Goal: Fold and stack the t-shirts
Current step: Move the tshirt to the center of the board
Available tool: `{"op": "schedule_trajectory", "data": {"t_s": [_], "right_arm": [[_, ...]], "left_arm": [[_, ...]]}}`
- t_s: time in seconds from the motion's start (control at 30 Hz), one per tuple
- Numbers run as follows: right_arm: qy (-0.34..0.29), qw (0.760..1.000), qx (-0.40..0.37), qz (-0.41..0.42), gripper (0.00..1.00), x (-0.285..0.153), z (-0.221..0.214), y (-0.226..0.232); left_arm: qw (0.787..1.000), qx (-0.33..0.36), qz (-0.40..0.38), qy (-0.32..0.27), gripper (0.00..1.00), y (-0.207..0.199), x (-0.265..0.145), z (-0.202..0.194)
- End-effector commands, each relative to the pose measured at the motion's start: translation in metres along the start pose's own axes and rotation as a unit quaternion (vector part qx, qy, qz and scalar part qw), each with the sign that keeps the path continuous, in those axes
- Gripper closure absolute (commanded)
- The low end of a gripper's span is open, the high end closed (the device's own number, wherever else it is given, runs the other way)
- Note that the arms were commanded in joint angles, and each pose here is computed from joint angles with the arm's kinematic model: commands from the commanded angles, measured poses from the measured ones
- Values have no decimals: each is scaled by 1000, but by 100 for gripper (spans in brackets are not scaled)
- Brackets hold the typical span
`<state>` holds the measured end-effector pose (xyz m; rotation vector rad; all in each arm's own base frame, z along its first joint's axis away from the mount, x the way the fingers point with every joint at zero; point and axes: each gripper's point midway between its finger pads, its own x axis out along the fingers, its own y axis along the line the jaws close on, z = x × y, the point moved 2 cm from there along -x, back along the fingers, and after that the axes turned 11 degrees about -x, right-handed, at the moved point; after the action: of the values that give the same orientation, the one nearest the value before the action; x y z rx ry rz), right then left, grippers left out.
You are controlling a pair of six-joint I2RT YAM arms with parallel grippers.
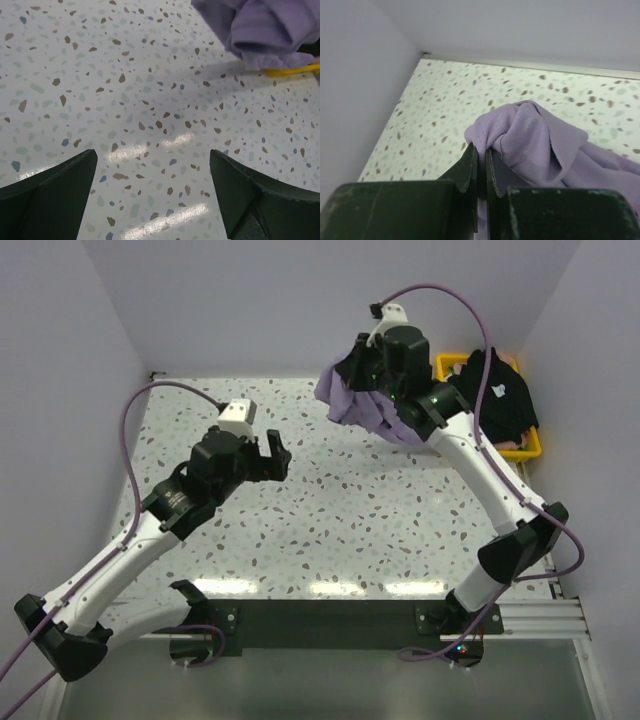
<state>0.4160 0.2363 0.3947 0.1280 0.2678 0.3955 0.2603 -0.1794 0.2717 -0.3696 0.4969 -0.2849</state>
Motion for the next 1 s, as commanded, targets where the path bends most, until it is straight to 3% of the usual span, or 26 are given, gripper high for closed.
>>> {"op": "schedule_trajectory", "data": {"t_s": [0.0,0.27,0.47,0.6,0.63,0.7,0.73,0.8,0.83,0.9,0.93,0.97], "right_arm": [[-55,994,12,91,100,-22,39,54],[-47,979,9,198,100,-31,63,140],[-62,982,12,180,100,-34,75,134],[-32,989,24,139,100,-23,53,96],[14,990,30,134,100,-8,17,83],[4,991,70,111,100,-11,14,43],[52,991,83,88,100,-1,-34,21],[53,991,109,52,100,-4,-52,-21],[99,987,121,25,100,-1,-99,-41],[119,982,144,-22,89,-3,-128,-83],[149,977,147,-45,71,-7,-160,-100],[163,972,149,-76,61,-11,-173,-118]], "left_arm": [[996,-35,16,-80,0,-1,-23,48],[988,-69,32,-137,0,5,-40,73],[985,-73,28,-153,0,5,-46,81],[986,-71,29,-151,0,5,-40,77],[987,-69,27,-144,0,4,-37,74],[988,-71,24,-136,0,3,-31,69],[989,-71,26,-129,0,4,-27,63],[989,-78,24,-122,0,5,-19,55],[990,-78,28,-110,0,9,-13,44],[991,-90,26,-100,0,10,-2,32],[992,-91,33,-84,0,15,6,17],[992,-95,33,-79,0,16,14,10]]}}
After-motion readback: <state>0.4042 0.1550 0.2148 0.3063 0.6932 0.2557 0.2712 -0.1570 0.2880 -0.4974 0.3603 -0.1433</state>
